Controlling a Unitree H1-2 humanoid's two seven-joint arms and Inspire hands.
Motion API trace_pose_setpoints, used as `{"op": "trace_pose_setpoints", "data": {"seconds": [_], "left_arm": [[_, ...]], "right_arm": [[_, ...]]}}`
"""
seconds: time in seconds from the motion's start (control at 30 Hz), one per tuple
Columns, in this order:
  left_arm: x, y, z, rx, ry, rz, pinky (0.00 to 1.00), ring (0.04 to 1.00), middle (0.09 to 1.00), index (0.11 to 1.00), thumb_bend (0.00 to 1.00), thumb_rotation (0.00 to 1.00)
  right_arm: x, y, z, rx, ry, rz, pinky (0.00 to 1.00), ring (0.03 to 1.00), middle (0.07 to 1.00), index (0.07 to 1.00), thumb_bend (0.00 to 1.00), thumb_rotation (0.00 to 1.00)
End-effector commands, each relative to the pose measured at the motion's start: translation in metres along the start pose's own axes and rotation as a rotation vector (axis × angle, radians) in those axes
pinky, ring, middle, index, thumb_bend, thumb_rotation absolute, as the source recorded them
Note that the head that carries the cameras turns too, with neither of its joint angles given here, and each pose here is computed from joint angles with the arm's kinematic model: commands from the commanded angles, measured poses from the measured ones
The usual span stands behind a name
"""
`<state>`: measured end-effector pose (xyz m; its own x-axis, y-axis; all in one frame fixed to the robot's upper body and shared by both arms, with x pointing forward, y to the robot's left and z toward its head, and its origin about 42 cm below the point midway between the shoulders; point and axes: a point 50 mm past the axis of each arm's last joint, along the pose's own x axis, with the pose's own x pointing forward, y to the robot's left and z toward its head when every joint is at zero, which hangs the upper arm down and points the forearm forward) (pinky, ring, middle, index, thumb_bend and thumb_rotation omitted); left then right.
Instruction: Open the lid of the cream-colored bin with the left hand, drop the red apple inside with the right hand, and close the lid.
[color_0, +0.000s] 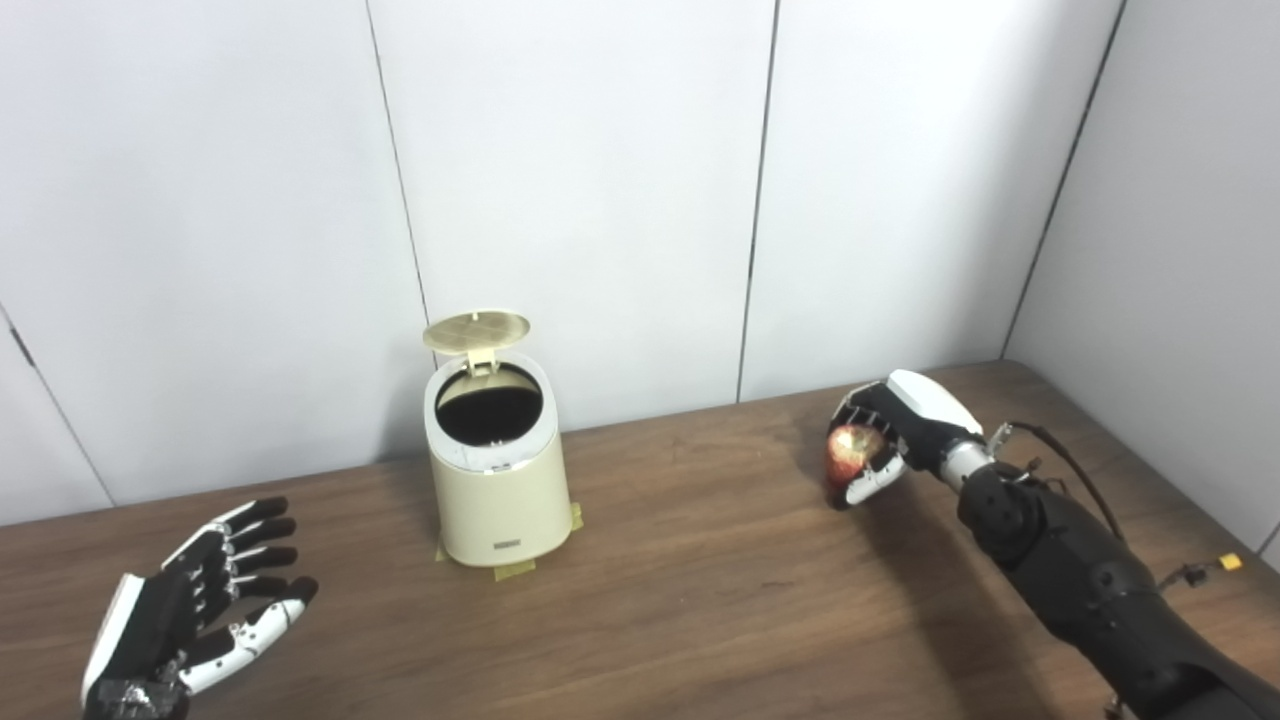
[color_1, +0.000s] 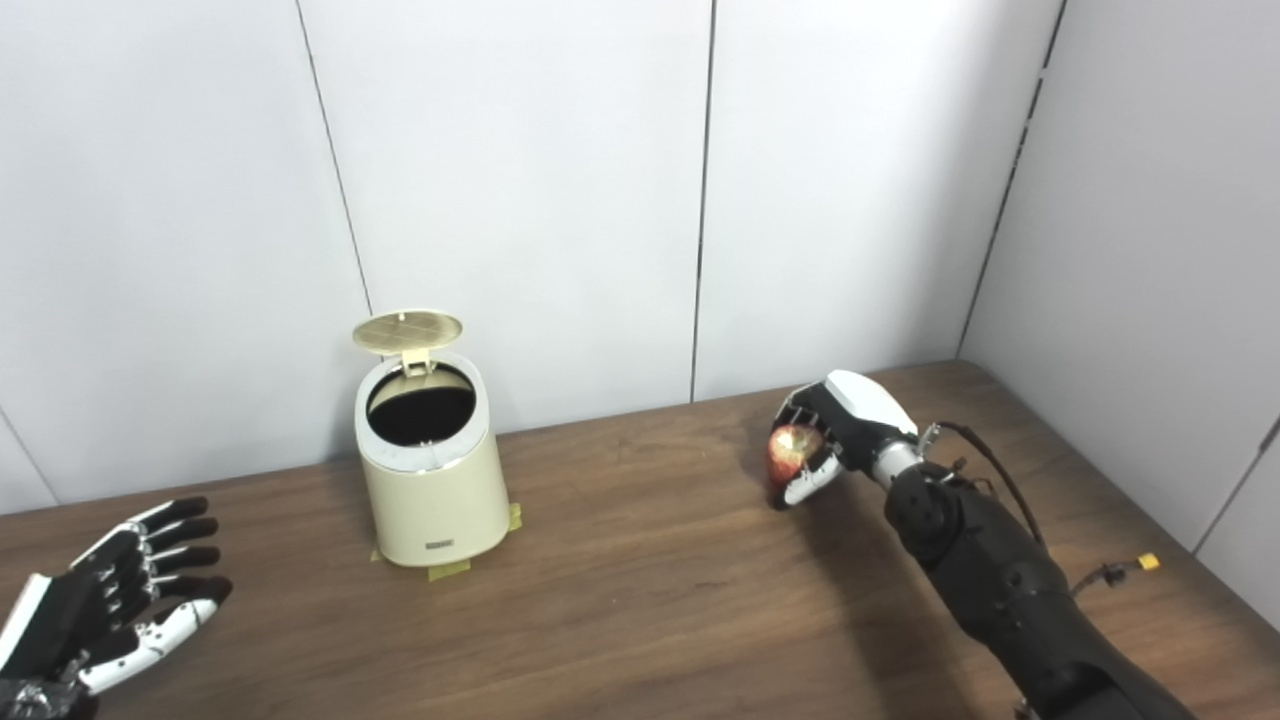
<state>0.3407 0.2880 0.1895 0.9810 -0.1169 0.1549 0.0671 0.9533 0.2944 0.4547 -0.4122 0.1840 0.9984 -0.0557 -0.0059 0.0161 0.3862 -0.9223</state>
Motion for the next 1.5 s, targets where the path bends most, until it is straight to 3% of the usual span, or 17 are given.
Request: {"op": "trace_pose_setpoints", "data": {"seconds": [0.0,0.1,0.27,0.43,0.73,0.93,1.17,1.47], "left_arm": [[0.010,0.004,0.021,0.021,-0.088,0.010,0.68,0.737,0.783,0.815,0.47,0.00],[0.010,0.003,0.020,0.015,-0.090,0.008,0.66,0.727,0.773,0.804,0.48,0.00],[0.012,0.000,0.016,0.015,-0.095,0.000,0.65,0.719,0.769,0.804,0.48,0.00],[0.012,-0.005,0.012,0.028,-0.108,-0.003,0.65,0.700,0.759,0.806,0.50,0.00],[0.014,-0.018,-0.003,0.020,-0.097,-0.004,0.65,0.693,0.746,0.791,0.59,0.01],[0.015,-0.028,-0.006,0.023,-0.094,-0.005,0.64,0.684,0.735,0.785,0.63,0.12],[0.017,-0.039,-0.006,0.009,-0.094,-0.003,0.65,0.695,0.734,0.786,0.65,0.16],[0.017,-0.046,-0.003,-0.013,-0.099,0.000,0.63,0.695,0.735,0.787,0.66,0.16]], "right_arm": [[0.005,-0.025,0.004,-0.070,-0.050,-0.080,0.43,0.421,0.493,0.500,0.52,0.00],[0.002,-0.032,0.020,-0.068,-0.107,-0.150,0.44,0.433,0.482,0.497,0.52,0.00],[-0.002,-0.049,0.072,0.087,-0.189,-0.194,0.55,0.502,0.489,0.470,0.52,0.00],[-0.003,-0.057,0.125,0.197,-0.317,-0.236,0.50,0.490,0.465,0.487,0.52,0.00],[0.002,-0.056,0.197,0.374,-0.407,-0.223,0.41,0.452,0.480,0.489,0.52,0.00],[0.007,-0.049,0.228,0.445,-0.429,-0.198,0.39,0.452,0.484,0.486,0.52,0.00],[0.013,-0.030,0.266,0.573,-0.436,-0.168,0.38,0.436,0.463,0.511,0.52,0.00],[0.024,-0.010,0.290,0.633,-0.407,-0.138,0.37,0.449,0.476,0.492,0.52,0.00]]}}
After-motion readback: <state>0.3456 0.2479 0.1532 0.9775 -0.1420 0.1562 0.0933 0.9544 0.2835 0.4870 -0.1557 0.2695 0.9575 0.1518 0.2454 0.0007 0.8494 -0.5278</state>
